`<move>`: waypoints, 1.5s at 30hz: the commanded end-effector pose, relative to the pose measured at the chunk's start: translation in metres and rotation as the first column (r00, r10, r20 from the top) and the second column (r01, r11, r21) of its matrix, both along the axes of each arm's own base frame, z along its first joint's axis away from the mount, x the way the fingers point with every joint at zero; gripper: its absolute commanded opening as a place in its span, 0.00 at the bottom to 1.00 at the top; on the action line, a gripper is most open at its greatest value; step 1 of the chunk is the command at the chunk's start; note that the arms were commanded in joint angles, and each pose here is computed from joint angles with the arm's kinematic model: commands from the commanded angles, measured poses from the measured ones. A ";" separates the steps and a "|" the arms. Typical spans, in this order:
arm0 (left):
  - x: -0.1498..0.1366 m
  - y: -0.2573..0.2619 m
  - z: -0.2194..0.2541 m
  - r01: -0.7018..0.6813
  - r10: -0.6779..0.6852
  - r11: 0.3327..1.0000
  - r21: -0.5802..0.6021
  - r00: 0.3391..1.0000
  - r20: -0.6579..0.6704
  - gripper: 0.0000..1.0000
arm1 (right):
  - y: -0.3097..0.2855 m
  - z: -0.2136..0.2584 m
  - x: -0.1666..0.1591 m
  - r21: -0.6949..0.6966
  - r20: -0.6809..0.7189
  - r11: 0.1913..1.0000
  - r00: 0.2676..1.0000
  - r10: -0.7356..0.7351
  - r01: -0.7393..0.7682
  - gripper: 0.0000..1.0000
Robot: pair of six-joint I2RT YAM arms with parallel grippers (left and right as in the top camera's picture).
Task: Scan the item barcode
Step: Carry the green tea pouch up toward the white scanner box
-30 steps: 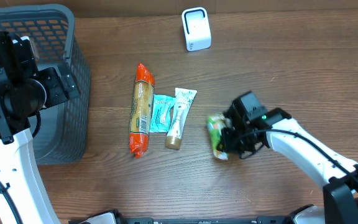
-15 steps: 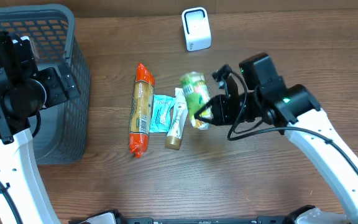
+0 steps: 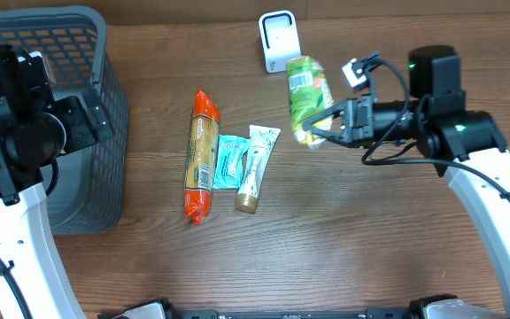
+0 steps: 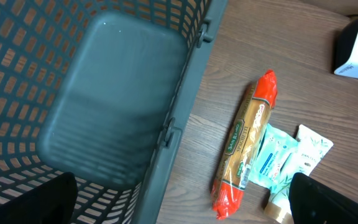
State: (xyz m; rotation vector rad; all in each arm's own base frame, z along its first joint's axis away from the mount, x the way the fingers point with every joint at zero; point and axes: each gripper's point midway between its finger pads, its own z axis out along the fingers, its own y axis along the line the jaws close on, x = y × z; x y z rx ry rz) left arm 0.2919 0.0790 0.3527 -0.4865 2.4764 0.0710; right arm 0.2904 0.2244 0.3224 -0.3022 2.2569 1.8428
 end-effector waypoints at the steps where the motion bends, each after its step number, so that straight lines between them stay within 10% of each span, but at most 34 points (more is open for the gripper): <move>1: 0.002 -0.001 -0.001 -0.003 0.003 1.000 -0.011 1.000 0.002 1.00 | -0.004 0.047 -0.023 0.118 0.109 0.986 0.988 0.107 -0.119 0.04; 37: 0.002 -0.001 -0.001 -0.002 0.002 1.000 -0.011 1.000 0.001 1.00 | -0.013 0.006 -0.069 0.056 0.008 0.986 0.987 0.159 -0.159 0.04; 45: 0.002 -0.001 -0.001 -0.002 0.002 1.000 -0.011 1.000 0.001 1.00 | -0.044 -0.051 -0.024 -0.426 0.068 0.897 0.993 -0.100 0.120 0.04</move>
